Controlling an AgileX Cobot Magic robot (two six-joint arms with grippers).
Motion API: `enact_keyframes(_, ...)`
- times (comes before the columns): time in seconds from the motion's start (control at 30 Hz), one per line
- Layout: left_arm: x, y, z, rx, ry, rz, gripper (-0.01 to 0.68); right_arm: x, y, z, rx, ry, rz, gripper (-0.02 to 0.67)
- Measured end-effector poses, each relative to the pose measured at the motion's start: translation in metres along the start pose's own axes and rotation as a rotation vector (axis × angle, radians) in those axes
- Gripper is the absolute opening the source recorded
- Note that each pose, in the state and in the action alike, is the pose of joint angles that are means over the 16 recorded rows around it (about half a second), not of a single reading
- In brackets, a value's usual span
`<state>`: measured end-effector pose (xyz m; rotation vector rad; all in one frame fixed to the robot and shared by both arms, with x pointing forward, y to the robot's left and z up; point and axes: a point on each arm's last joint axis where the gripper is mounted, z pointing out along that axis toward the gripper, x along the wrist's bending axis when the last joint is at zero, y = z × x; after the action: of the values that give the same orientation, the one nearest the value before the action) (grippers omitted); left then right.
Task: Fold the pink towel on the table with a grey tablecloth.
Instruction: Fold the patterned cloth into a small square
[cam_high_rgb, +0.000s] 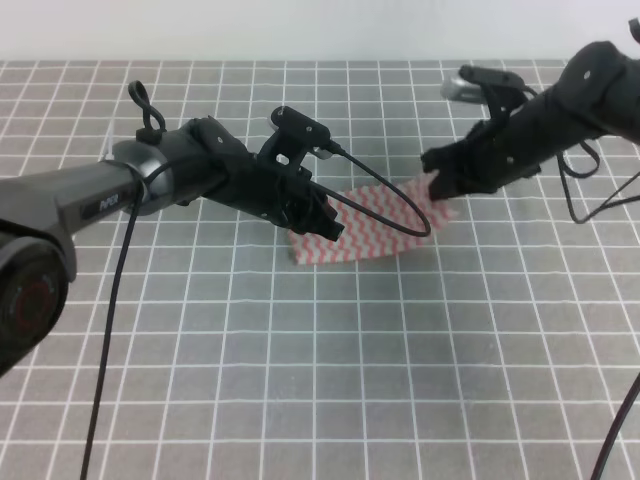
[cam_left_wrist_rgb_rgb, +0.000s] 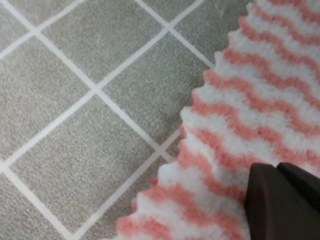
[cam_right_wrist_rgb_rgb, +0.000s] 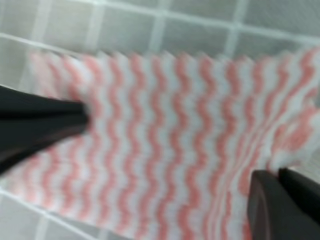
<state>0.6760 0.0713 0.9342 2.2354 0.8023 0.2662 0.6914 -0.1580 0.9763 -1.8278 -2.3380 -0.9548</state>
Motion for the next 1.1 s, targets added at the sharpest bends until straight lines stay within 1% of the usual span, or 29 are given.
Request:
enact_keyframes(0.17,0.001,0.004,-0.003,-0.013,-0.003,-0.002,-0.001,0.014,0.006,-0.003,-0.016,0.053,-0.027,-0.014)
enact_keyframes(0.33,0.005,0.015,-0.013,-0.04,-0.01,-0.009,-0.001,0.028,0.008,-0.003,-0.024,0.092,-0.052,-0.014)
enact_keyframes(0.7,0.024,0.042,-0.061,-0.112,-0.019,-0.032,-0.001,0.053,0.008,0.001,-0.04,0.156,-0.079,-0.014)
enact_keyframes(0.9,0.031,0.047,-0.083,-0.125,-0.024,-0.038,-0.001,0.069,0.007,0.007,-0.056,0.186,-0.091,-0.015)
enact_keyframes(1.1,0.032,0.047,-0.092,-0.118,-0.039,-0.038,-0.001,0.084,0.004,0.021,-0.053,0.209,-0.105,-0.015)
